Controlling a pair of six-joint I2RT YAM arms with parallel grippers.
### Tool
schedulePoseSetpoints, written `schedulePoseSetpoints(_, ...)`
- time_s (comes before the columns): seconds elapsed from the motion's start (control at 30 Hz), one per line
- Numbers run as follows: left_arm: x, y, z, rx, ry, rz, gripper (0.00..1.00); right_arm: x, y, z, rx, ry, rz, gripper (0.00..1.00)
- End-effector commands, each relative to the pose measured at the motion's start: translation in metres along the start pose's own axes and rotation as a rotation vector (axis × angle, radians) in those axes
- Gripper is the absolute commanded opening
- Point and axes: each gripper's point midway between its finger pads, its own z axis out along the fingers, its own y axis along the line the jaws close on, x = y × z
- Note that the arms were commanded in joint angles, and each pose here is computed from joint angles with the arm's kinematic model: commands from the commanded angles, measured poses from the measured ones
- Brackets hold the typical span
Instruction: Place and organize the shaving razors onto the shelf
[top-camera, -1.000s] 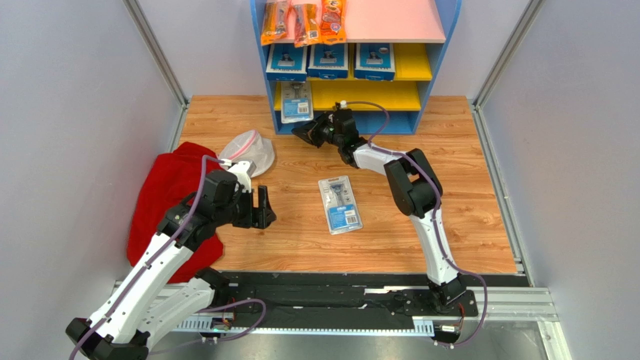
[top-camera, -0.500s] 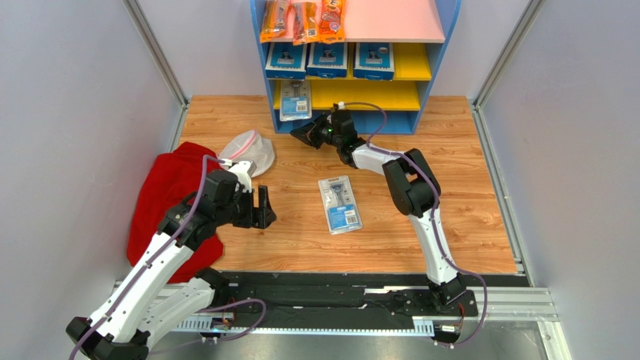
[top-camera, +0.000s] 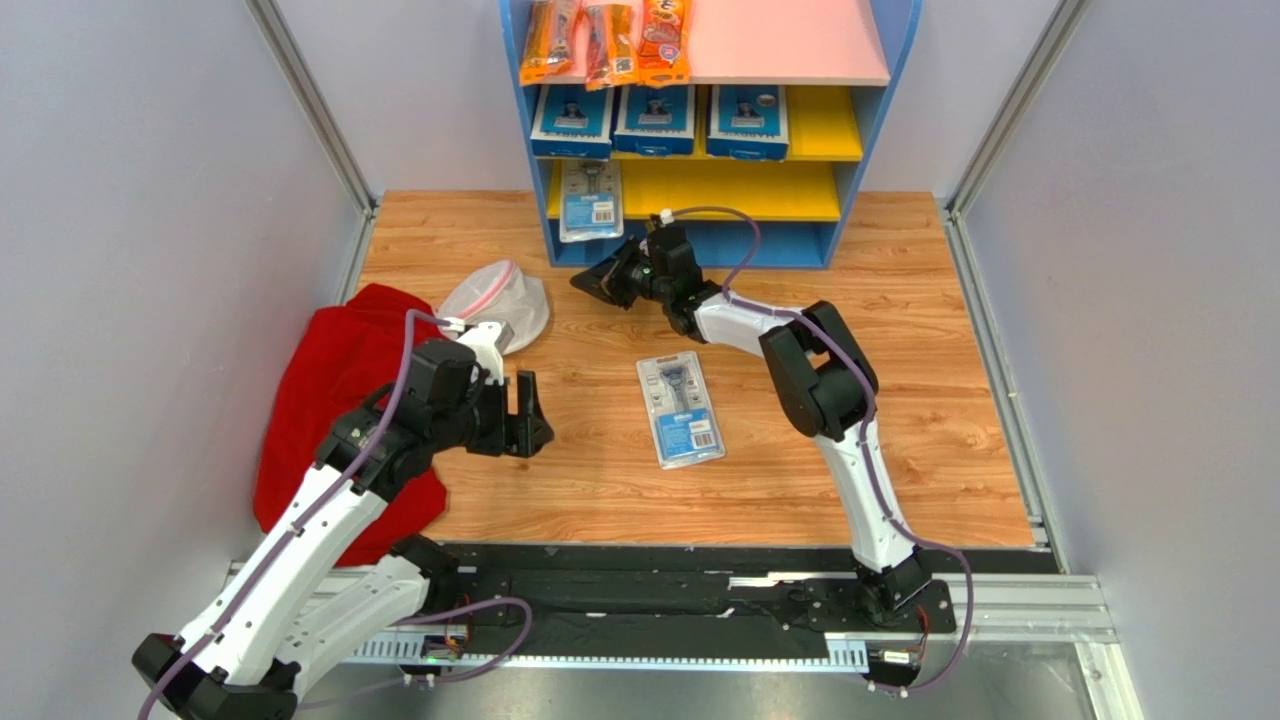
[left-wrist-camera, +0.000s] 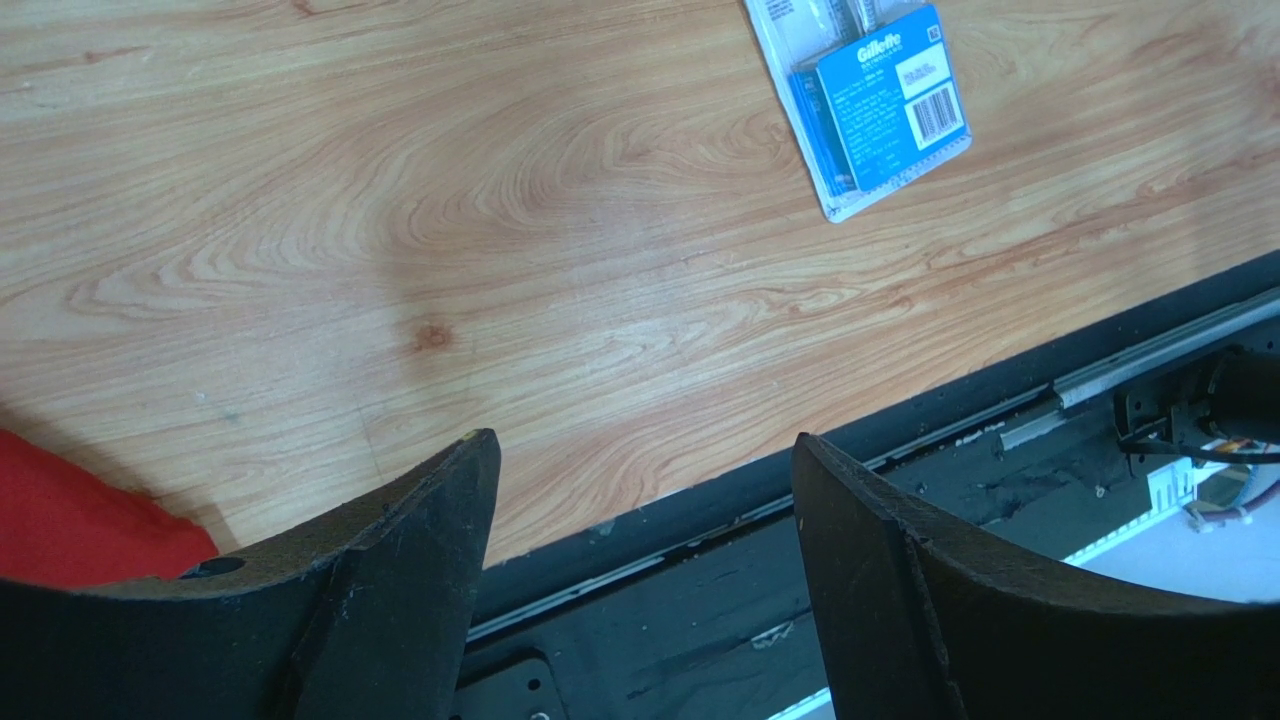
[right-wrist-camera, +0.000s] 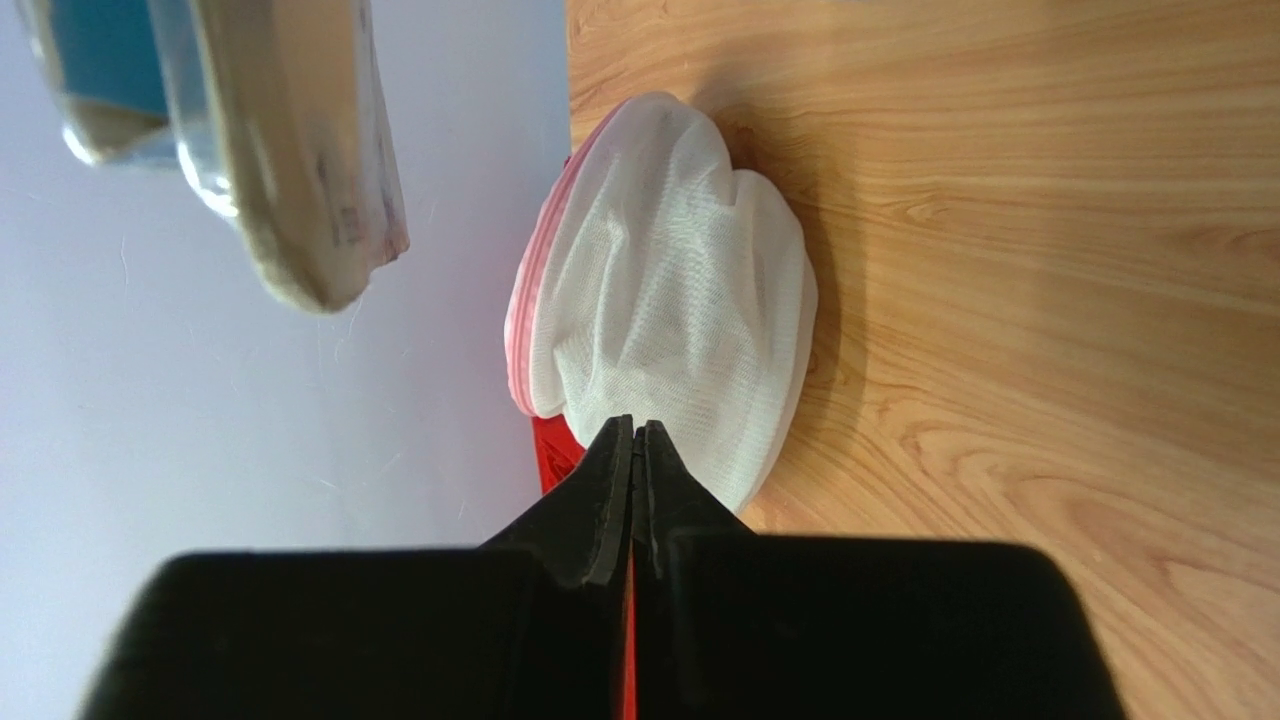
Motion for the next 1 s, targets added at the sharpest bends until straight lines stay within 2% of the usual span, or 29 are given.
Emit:
schedulePoseSetpoints(0.0, -0.007, -0.005, 0.002, 0.027, -0.028, 0.012, 0.8, -0.016, 0.04, 0.001, -0.067, -0.051, -0.054, 0.0)
schedulePoseSetpoints(0.97, -0.007, -0.005, 0.002, 0.025, -0.034, 0.012, 0.79, -0.05, 0.048, 0.034, -0.065, -0.135, -0.011, 0.0)
